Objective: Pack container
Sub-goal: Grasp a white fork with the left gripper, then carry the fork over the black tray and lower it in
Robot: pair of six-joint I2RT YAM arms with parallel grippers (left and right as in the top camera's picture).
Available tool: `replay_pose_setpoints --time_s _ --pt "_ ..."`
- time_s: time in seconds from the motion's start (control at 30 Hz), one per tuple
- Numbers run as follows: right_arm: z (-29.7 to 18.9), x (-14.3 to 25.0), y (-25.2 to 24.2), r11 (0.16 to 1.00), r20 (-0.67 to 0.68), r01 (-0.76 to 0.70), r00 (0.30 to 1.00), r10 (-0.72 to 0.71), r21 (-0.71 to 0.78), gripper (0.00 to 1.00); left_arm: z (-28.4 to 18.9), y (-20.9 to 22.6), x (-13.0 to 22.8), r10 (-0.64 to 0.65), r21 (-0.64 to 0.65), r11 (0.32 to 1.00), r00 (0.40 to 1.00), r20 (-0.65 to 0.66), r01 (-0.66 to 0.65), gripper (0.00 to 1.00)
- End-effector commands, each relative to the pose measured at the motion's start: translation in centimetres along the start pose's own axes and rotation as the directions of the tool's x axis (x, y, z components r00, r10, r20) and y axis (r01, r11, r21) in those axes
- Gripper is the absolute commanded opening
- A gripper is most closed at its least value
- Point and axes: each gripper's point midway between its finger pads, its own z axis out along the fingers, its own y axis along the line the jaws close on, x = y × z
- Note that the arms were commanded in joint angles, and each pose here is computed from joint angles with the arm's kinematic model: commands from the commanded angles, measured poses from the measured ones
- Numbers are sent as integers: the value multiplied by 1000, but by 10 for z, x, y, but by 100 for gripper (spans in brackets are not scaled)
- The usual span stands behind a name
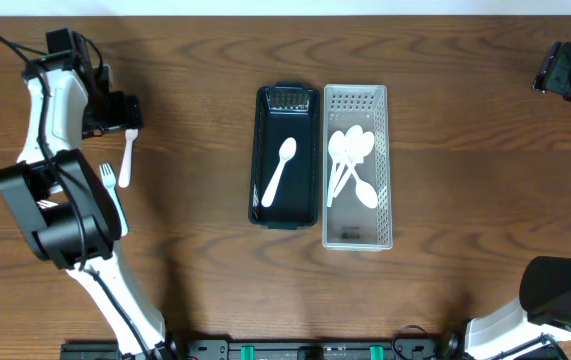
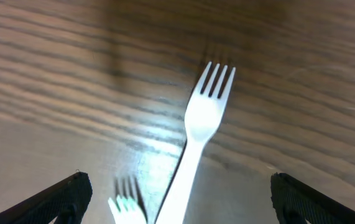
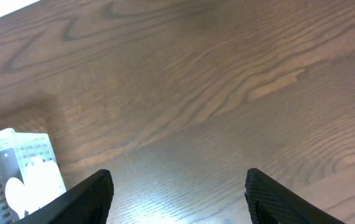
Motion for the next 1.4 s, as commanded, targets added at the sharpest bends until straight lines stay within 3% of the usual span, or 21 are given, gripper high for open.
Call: replay_pose_setpoints --time_s 0.0,0.5,0.6,0.77,0.87,0.93,1.07,1.1,1.17,1.37 --pt "-9 0 -3 1000 15 4 1000 -4 5 71 15 -1 3 51 17 999 998 -26 -51 95" --pt "-9 0 -4 1000 14 0 1000 0 5 71 65 -2 19 86 33 996 989 -119 -83 92" --pt "-9 1 -4 1000 13 0 1000 0 5 71 65 -2 19 86 33 996 989 -120 -83 80" --pt "-9 0 -4 1000 14 0 1000 0 5 71 65 -2 23 86 35 996 987 -137 -82 49" --pt "-9 0 -4 1000 14 0 1000 0 5 71 64 -3 27 86 38 996 984 -154 -81 42" --pt "-9 0 -4 1000 14 0 1000 0 5 71 63 -3 31 86 40 996 982 -168 -80 31" --pt "-9 0 -4 1000 15 0 1000 0 5 71 63 -3 35 86 43 996 979 -187 -80 19" --pt "-9 0 -3 1000 15 0 1000 0 5 71 62 -3 36 86 44 996 978 -191 -79 11" --pt "-9 0 -4 1000 14 0 1000 0 5 71 62 -4 39 86 45 996 976 -201 -78 7" --pt "-9 0 -4 1000 14 0 1000 0 5 71 52 -9 42 90 48 996 973 -212 -82 6"
